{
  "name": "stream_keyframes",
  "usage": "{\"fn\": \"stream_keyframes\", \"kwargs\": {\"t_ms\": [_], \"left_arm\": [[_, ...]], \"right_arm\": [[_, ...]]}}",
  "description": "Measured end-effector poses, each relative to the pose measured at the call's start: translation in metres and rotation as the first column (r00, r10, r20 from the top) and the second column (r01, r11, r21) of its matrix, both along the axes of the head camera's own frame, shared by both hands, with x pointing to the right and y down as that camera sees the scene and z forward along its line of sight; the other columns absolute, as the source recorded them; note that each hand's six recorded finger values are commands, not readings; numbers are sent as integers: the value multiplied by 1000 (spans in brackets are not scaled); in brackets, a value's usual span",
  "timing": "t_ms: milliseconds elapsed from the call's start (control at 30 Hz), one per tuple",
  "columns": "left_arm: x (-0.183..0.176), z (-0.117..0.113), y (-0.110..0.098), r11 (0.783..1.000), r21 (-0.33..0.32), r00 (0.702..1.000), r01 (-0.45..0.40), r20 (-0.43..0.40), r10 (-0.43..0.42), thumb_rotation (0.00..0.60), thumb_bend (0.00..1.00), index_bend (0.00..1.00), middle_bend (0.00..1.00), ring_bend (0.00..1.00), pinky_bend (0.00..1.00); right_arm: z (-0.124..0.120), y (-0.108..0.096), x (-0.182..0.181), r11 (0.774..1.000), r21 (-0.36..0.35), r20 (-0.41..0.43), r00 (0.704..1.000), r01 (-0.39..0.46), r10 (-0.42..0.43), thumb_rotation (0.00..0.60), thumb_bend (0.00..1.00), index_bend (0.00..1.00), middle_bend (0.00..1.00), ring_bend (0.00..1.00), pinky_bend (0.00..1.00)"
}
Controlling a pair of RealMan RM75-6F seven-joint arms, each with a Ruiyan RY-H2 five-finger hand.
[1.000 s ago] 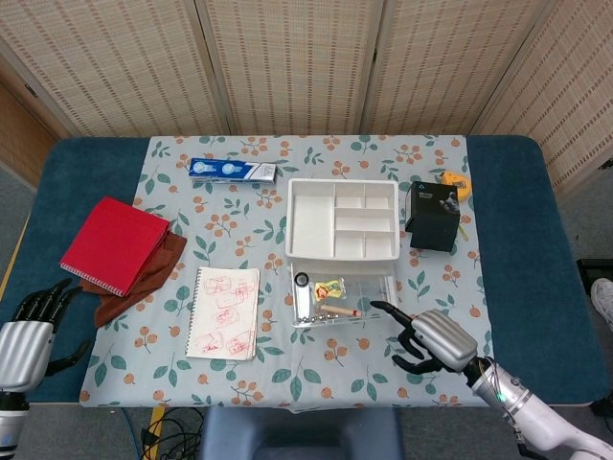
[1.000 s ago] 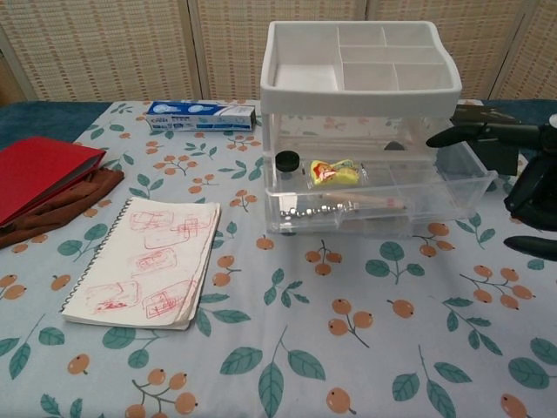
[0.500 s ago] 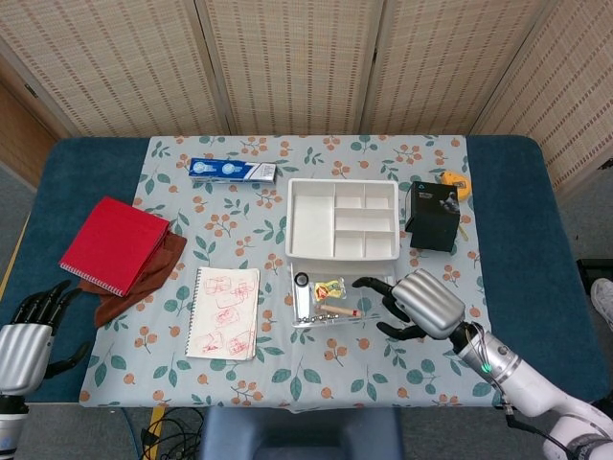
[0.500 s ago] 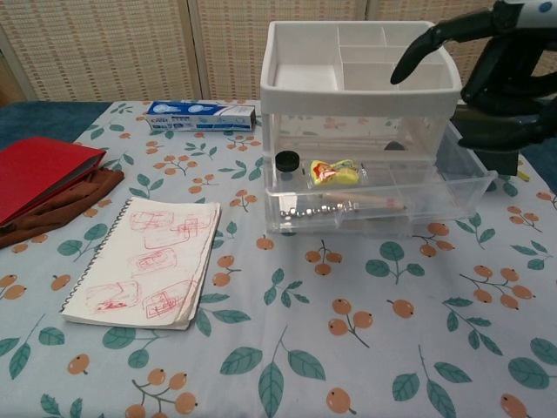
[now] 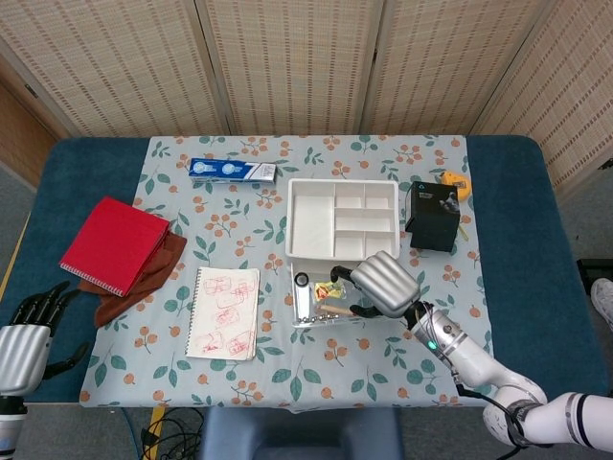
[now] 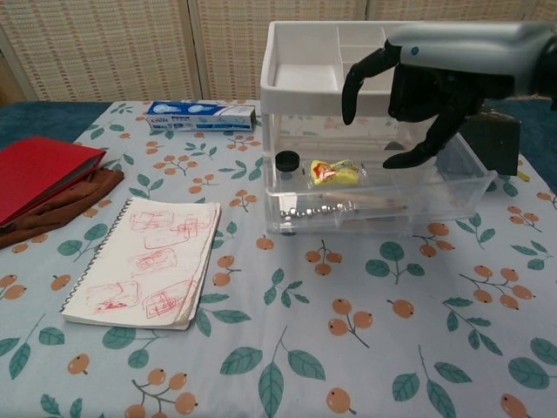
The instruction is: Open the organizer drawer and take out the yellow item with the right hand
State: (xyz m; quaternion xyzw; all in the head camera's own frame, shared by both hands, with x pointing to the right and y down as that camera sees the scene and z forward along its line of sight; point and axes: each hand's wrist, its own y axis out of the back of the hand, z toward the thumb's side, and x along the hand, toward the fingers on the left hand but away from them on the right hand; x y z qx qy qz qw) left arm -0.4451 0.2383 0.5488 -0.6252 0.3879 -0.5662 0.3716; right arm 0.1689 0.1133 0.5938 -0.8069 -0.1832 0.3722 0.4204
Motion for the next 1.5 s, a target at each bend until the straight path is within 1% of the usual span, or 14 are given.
{"fn": "stream_keyframes", "kwargs": {"t_ms": [200, 333, 433, 833, 1000, 1100, 1267, 1500], "left_arm": [[0, 0, -1, 1000, 3, 1000, 0, -2, 0, 600, 246, 154, 116, 148, 149], [0, 0, -1, 1000, 1, 1000, -2, -2, 2, 600, 246, 153, 116, 148, 149], [0, 0, -1, 1000, 3, 1000, -2, -3, 2, 600, 246, 153, 116, 148, 149], [-3, -1, -1, 1000, 3, 1000, -1, -3, 1, 600, 246, 153, 116, 148, 148], [-4, 0, -1, 1000, 1, 1000, 0, -3, 0, 600, 246, 154, 116, 148, 148], [-5, 0, -1, 1000, 1, 1000, 2, -3, -2, 600, 247, 154, 116, 148, 148], [-6, 0, -1, 1000, 1, 1000, 5, -2, -5, 600, 246, 153, 116, 148, 148], [-7, 0, 0, 1000, -1, 1000, 7, -2, -7, 600, 246, 153, 116, 148, 148]], "right_arm": [[11, 4, -10, 999, 24, -50, 998, 39, -37, 600, 217, 389, 1000, 1000, 1000], [17, 5, -12, 997, 43, -93, 994, 66, -62, 600, 255, 389, 1000, 1000, 1000], [22, 7, -15, 996, 43, -117, 991, 76, -71, 600, 275, 389, 1000, 1000, 1000], [30, 9, -23, 991, 58, -184, 977, 119, -106, 600, 277, 389, 1000, 1000, 1000], [33, 11, -28, 990, 51, -194, 974, 134, -122, 600, 277, 389, 1000, 1000, 1000], [33, 10, -30, 989, 60, -193, 974, 134, -121, 600, 289, 389, 1000, 1000, 1000], [31, 7, -34, 986, 93, -188, 975, 137, -118, 600, 301, 389, 1000, 1000, 1000], [35, 8, -39, 983, 96, -207, 969, 158, -135, 600, 301, 389, 1000, 1000, 1000]]}}
